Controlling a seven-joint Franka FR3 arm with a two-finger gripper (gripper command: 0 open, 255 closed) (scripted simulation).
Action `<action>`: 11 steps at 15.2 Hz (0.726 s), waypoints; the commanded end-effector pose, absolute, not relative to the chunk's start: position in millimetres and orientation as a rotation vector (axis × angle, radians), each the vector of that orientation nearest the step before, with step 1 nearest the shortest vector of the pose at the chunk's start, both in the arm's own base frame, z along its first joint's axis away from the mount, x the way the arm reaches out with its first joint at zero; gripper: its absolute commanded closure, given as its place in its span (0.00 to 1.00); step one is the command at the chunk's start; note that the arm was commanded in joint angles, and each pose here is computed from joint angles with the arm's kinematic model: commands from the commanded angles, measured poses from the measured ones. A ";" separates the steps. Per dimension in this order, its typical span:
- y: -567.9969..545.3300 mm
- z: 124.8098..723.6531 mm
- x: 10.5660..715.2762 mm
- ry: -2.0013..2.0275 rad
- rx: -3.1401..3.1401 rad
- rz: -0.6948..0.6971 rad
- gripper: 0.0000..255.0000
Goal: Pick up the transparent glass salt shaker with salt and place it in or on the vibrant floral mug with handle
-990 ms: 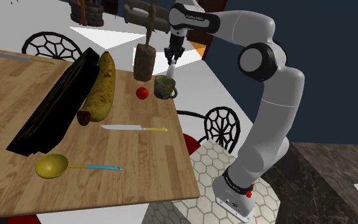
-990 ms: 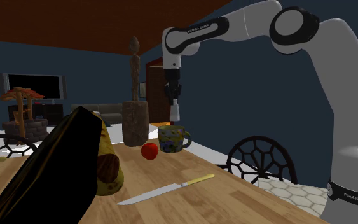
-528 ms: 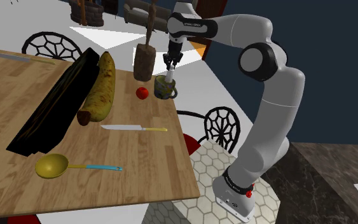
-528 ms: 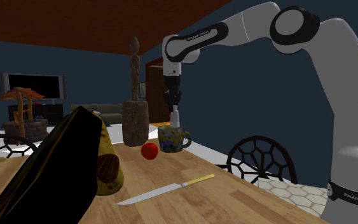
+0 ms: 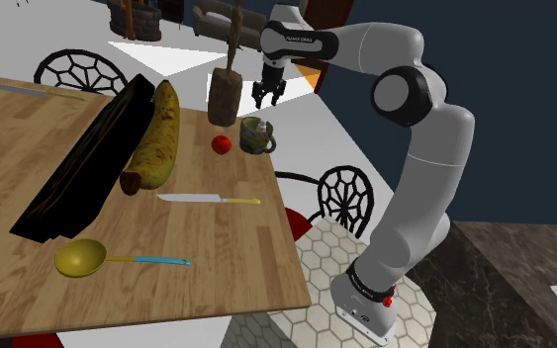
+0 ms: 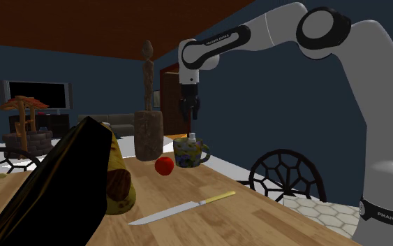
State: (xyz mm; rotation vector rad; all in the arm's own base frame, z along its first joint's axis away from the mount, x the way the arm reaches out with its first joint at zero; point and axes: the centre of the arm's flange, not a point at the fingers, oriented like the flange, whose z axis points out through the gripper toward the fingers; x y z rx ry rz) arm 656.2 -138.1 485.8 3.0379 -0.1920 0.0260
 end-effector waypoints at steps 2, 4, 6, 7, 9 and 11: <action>-138.1 485.8 656.2 -0.192 3.038 0.026 0.00; -138.1 485.8 656.2 -0.192 3.038 0.026 0.00; -135.6 512.0 655.9 -0.192 3.038 0.026 0.00; -134.3 525.2 655.8 -0.192 3.038 0.026 0.00; -133.2 535.5 655.7 -0.192 3.038 0.026 0.00; -133.2 535.5 655.7 -0.192 3.038 0.026 0.00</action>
